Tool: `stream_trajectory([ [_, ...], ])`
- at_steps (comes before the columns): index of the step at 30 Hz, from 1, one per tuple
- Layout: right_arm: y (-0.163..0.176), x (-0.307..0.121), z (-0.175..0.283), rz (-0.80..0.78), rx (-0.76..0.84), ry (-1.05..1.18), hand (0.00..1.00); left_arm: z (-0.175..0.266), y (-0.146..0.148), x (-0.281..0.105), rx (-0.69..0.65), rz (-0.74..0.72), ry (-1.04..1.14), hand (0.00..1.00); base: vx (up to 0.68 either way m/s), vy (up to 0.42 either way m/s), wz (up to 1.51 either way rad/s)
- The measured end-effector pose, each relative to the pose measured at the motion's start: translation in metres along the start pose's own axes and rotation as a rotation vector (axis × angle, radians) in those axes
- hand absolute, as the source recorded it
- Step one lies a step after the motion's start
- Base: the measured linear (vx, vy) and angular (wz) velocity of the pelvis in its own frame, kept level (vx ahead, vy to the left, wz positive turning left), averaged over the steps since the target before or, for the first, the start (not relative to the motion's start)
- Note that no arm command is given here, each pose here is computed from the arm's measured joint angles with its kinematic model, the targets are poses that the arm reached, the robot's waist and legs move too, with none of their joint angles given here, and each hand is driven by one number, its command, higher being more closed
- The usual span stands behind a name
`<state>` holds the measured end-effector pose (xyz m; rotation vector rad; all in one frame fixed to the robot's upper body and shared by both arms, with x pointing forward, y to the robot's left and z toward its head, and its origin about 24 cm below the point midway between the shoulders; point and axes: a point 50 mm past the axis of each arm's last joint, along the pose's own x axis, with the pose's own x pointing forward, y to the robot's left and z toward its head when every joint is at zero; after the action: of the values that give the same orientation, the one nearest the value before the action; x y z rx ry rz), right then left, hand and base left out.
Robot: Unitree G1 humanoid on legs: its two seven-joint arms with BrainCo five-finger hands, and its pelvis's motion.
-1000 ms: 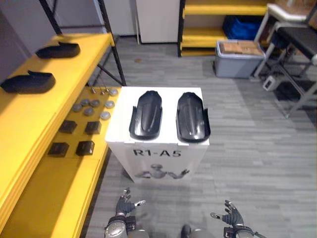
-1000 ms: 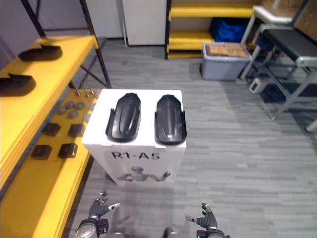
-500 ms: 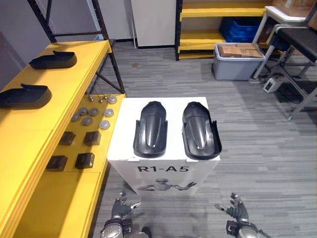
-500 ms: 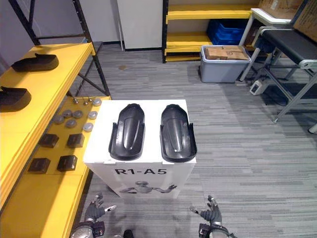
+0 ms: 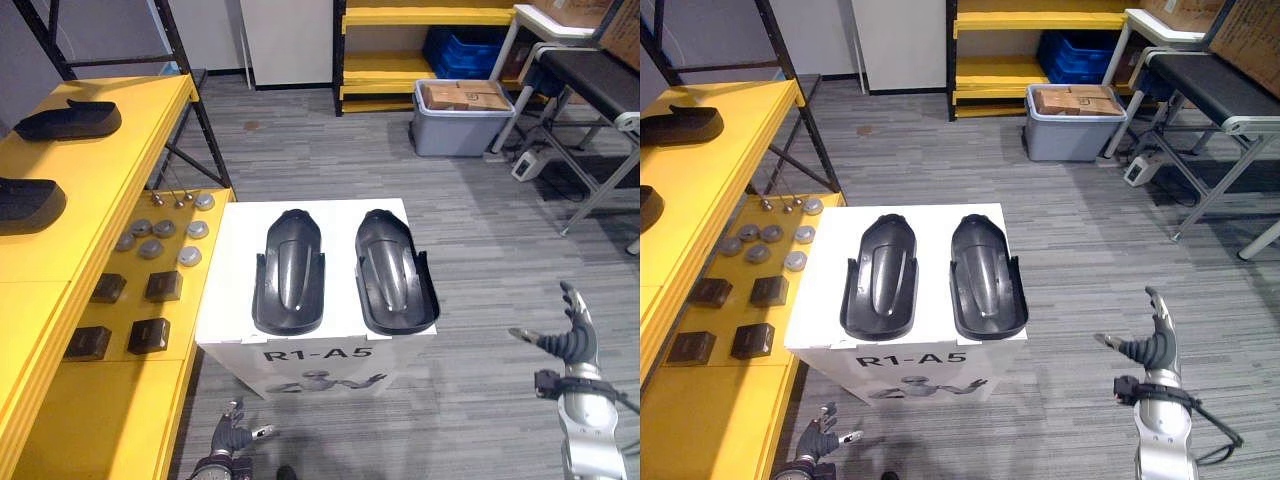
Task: Walk over and take plastic housings, then place them on the shelf
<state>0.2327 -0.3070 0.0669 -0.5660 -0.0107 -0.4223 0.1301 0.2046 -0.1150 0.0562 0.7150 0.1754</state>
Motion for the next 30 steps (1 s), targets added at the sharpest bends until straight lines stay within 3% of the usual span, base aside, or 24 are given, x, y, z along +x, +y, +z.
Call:
stream_trajectory([
  [17,0.082,0.047,0.011,0.210,-0.068,0.073,0.00,-0.011,-0.024,-0.003,0.021,-0.078,0.042,0.00,-0.05,0.017,0.15],
  [25,0.101,0.063,0.019,0.213,-0.117,0.140,0.00,-0.009,-0.032,0.001,0.019,-0.080,0.047,0.00,-0.14,0.001,-0.01],
  [26,0.103,0.065,0.020,0.210,-0.128,0.152,1.00,-0.010,-0.032,0.001,0.006,-0.072,0.053,0.00,-0.07,0.012,0.00],
  [30,0.106,0.069,0.017,0.174,-0.064,0.233,1.00,-0.008,-0.032,0.003,-0.014,-0.061,0.053,0.00,-0.02,0.007,0.03],
])
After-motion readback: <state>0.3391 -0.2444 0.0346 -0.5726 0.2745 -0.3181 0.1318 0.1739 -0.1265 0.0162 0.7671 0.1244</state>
